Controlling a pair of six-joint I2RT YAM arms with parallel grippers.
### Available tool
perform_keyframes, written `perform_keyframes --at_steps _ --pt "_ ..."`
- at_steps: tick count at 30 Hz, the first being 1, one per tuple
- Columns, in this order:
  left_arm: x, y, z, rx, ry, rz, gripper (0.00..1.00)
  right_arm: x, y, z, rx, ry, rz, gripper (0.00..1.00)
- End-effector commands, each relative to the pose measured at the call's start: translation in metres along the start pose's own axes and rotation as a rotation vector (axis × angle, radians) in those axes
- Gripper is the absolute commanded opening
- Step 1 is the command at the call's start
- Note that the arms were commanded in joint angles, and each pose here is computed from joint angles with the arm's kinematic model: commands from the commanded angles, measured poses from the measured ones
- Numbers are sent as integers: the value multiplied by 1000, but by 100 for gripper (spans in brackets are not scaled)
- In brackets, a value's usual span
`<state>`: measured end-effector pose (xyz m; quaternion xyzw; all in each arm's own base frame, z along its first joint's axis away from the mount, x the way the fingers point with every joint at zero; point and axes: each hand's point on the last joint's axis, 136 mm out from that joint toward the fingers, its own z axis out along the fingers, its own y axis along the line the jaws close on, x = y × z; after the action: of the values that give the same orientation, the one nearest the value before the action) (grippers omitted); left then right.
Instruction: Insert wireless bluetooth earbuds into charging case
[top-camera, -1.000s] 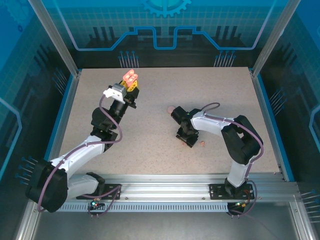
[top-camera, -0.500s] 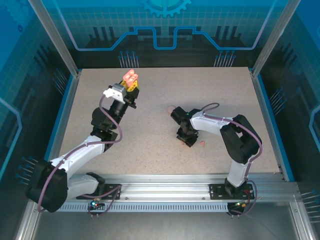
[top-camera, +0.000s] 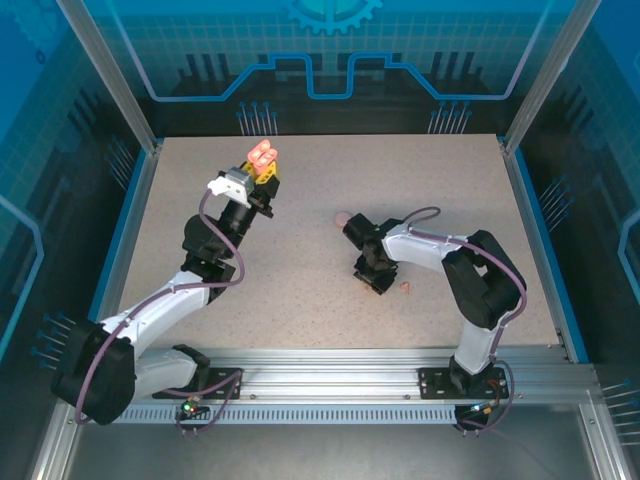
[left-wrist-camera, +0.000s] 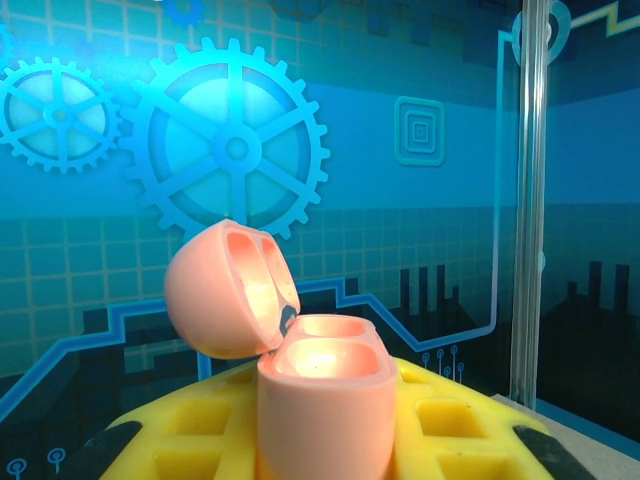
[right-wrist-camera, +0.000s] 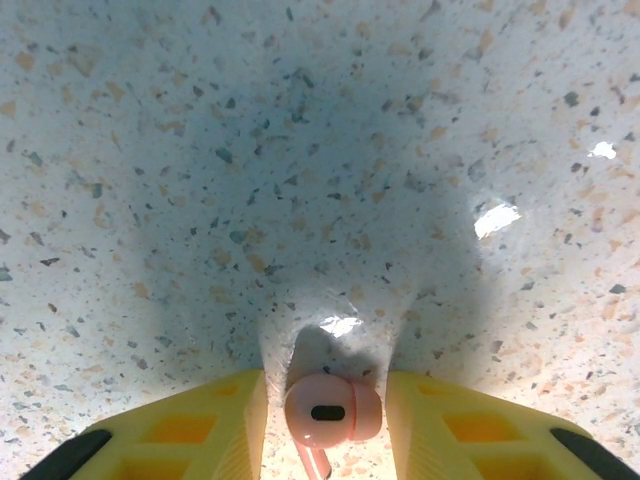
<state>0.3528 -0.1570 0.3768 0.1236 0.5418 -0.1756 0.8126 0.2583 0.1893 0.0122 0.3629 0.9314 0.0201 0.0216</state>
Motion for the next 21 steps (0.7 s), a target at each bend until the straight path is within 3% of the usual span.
perform_keyframes --at_steps 1,7,14,21 --pt "-12 -7 -1 30 -38 20 0 -7 -11 6 27 -19 16 36" --pt "-13 -9 0 45 -38 16 0 -10 -11 5 14 -34 5 37" --pt "-13 -11 0 57 -36 12 0 -12 -8 3 -7 -47 -16 27" --pt "-11 -16 -1 85 -30 5 0 -22 5 -12 -61 -105 -112 24"
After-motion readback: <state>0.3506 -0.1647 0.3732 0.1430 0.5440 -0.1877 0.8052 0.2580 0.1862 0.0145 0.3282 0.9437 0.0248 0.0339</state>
